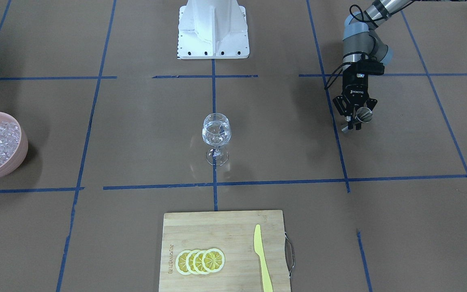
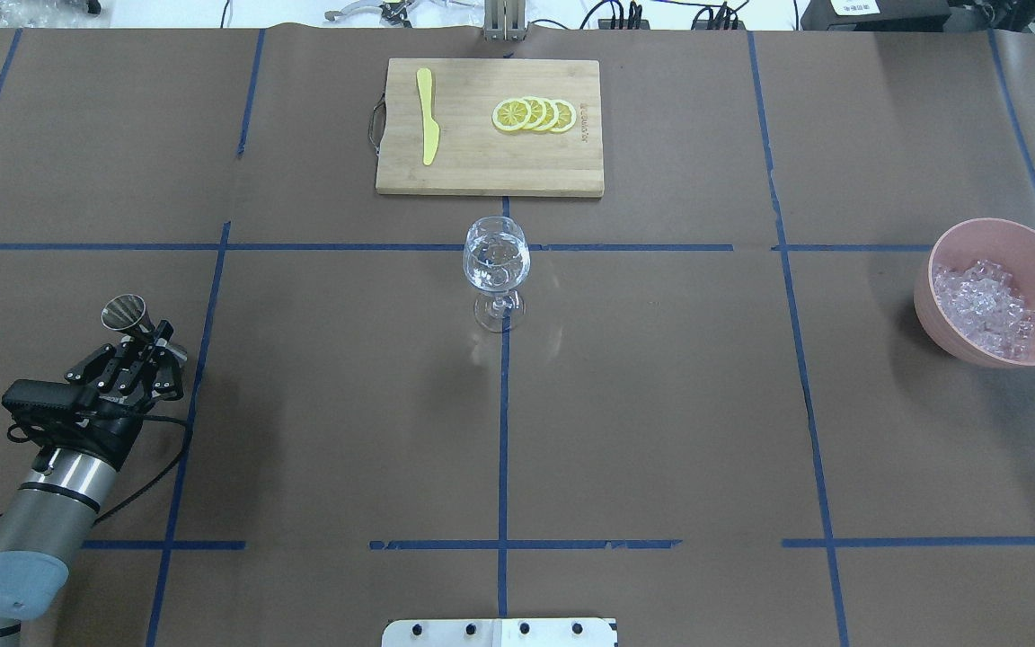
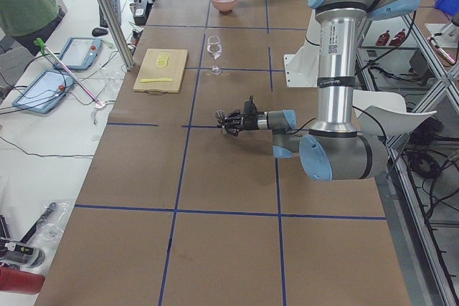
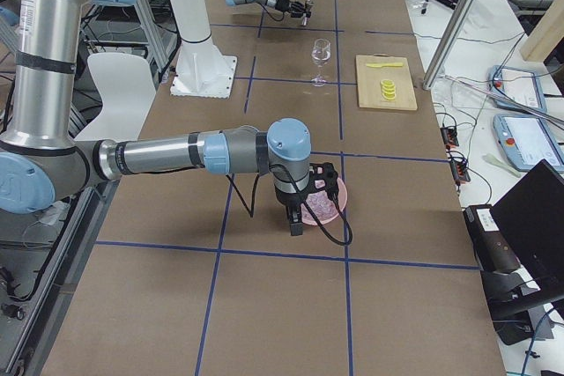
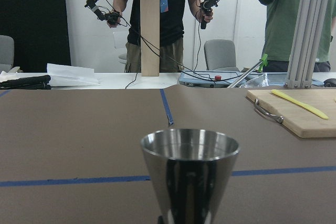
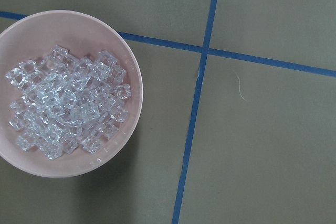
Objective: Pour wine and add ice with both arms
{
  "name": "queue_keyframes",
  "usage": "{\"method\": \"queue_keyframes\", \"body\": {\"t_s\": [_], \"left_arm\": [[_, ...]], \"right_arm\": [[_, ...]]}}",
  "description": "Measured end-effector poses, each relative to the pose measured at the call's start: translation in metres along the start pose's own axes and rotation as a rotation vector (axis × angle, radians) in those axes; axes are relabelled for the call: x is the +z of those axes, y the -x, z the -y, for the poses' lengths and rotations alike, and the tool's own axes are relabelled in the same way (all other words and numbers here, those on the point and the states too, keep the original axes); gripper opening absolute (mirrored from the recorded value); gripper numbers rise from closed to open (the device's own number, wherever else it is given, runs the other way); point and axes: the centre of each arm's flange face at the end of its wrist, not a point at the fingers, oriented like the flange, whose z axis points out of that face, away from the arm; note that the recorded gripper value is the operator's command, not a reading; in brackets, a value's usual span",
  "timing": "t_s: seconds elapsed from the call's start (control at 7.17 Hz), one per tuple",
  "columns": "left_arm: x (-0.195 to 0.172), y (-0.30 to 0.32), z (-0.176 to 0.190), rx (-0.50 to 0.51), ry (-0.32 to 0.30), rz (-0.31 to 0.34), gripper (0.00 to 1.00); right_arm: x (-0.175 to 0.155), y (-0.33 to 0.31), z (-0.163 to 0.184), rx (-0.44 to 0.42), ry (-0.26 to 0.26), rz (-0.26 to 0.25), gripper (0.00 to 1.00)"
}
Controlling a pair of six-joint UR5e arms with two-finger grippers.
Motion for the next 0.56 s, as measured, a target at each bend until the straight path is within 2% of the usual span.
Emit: {"method": "queue_keyframes", "body": {"t_s": [0.56], "left_arm": [[-0.0016,-0.0023,-0.0063,0.003,0.006,-0.004,0.02]], "right_arm": [[0.0005,-0.0004,-0.0006,0.000,0.001,0.000,1.00]]}}
